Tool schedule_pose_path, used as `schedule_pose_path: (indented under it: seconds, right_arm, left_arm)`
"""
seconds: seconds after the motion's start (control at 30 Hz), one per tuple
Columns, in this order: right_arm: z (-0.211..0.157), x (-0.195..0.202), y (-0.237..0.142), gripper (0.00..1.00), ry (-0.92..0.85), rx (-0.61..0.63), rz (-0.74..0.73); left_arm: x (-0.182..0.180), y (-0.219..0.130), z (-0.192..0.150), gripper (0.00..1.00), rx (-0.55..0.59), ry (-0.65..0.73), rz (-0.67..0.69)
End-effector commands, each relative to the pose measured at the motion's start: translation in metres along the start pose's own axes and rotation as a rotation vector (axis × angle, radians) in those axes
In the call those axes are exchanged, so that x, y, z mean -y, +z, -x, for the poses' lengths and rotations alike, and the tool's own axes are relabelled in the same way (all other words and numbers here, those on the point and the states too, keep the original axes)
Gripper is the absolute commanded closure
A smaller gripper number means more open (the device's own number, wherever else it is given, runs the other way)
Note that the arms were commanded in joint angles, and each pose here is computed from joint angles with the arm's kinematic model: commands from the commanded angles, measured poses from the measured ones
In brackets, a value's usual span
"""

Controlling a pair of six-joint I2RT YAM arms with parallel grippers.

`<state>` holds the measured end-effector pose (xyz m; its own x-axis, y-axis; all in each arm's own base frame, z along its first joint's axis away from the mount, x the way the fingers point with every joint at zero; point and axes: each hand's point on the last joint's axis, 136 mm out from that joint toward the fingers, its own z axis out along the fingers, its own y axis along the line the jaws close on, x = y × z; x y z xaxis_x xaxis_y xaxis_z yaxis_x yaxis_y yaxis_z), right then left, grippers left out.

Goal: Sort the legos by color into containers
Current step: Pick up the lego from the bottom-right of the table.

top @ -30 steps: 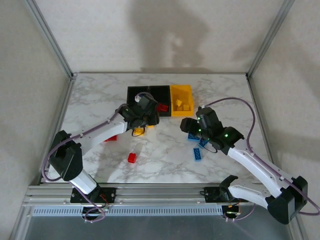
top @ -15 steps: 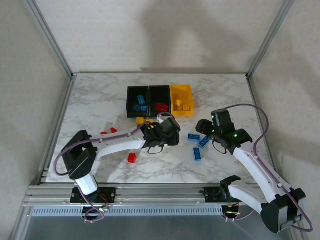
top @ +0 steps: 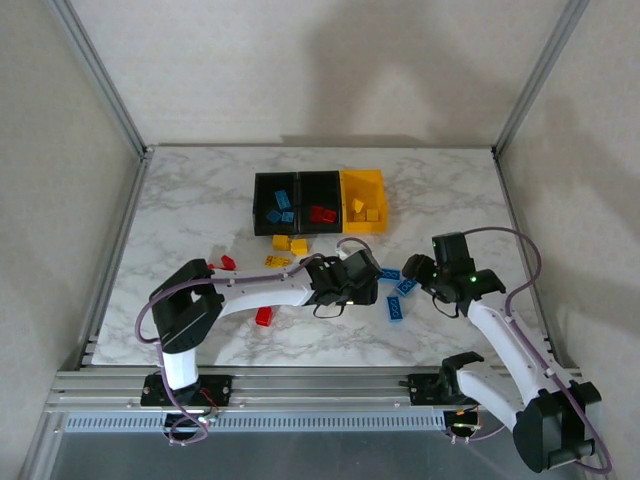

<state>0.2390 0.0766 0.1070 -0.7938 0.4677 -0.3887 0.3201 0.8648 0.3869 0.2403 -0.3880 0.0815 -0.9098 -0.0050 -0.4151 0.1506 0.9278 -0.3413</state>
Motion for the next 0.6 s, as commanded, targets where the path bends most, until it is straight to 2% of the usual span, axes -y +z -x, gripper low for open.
schedule_pose_path:
  seconds: [0.0,0.23,0.43,0.5,0.57]
  right_arm:
    - [-0.029,-0.005,0.008,0.32,-0.019,-0.083,0.069]
    - [-0.069,-0.011,0.027,0.31,-0.063,-0.164,0.079]
    - [-0.082,-0.013,0.051,0.32,-0.126,-0.209,-0.002]
    - [-0.085,-0.017,0.057,0.36,-0.148,-0.223,-0.022]
    - [-0.089,-0.019,0.062,0.44,-0.172,-0.239,-0.046]
  left_arm:
    - [-0.023,-0.019,0.003,0.37,0.039,-0.042,0.033]
    - [-0.077,-0.058,0.006,0.35,0.108,-0.148,0.054]
    - [-0.104,-0.080,0.012,0.35,0.159,-0.197,0.074]
    - [-0.112,-0.086,0.015,0.35,0.174,-0.217,0.077]
    - [-0.122,-0.091,0.017,0.35,0.189,-0.236,0.082]
